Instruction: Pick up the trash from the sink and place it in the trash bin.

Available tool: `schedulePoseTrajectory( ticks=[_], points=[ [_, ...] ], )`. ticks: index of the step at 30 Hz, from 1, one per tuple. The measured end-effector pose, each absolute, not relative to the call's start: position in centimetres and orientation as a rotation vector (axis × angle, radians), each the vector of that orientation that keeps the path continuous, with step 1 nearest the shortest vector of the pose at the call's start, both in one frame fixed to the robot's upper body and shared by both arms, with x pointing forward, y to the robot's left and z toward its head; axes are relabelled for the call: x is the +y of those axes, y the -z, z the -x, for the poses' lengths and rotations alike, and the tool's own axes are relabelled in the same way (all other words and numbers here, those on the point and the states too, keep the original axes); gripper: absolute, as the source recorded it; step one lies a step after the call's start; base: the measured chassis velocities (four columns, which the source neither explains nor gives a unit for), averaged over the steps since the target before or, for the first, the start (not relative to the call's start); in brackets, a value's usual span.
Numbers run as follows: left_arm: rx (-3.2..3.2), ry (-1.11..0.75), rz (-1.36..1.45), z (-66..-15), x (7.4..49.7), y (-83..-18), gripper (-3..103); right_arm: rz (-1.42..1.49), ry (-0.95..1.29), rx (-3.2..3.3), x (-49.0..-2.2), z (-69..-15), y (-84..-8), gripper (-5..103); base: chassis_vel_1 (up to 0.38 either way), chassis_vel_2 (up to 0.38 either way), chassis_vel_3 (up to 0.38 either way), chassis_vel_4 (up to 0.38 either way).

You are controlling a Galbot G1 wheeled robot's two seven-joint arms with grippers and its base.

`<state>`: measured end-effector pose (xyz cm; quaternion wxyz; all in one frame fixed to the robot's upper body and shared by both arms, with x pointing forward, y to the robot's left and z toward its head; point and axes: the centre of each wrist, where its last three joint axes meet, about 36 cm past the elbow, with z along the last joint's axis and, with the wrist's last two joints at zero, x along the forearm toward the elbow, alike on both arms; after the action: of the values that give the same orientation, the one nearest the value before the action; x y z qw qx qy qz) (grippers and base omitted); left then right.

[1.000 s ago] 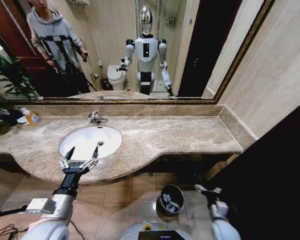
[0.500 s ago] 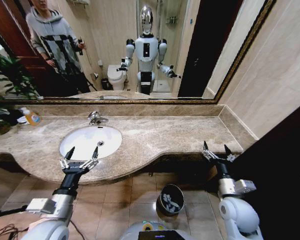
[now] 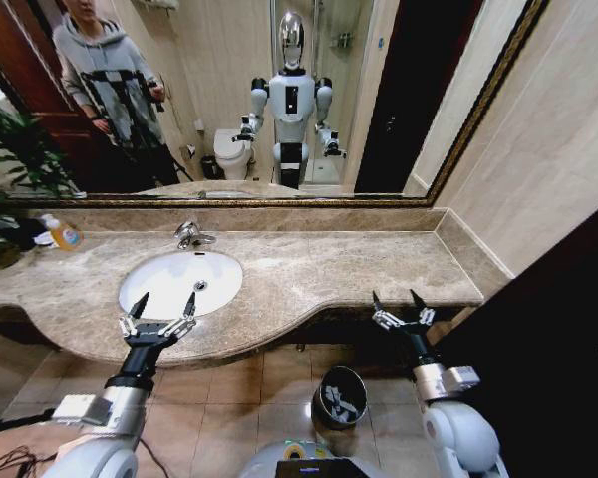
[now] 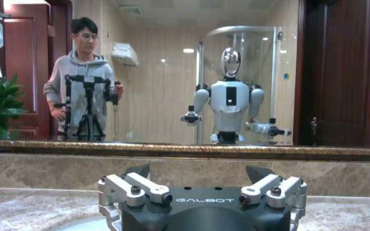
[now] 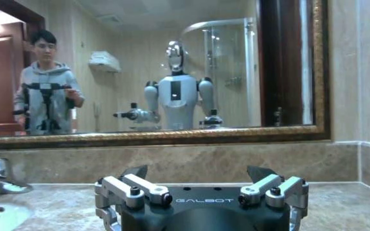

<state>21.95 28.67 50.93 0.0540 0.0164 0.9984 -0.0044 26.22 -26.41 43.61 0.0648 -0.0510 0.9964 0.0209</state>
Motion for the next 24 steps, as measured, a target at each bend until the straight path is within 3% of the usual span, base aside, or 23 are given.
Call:
schedulePoseTrajectory(
  ticks=[24],
  points=[
    [3.033, 0.013, -0.050, -21.95, 28.67, -50.93, 100, 0.158, -0.060, 3.009, -26.39, -26.19, -43.69, 100, 0.000, 0.000, 0.000, 0.000]
  ],
)
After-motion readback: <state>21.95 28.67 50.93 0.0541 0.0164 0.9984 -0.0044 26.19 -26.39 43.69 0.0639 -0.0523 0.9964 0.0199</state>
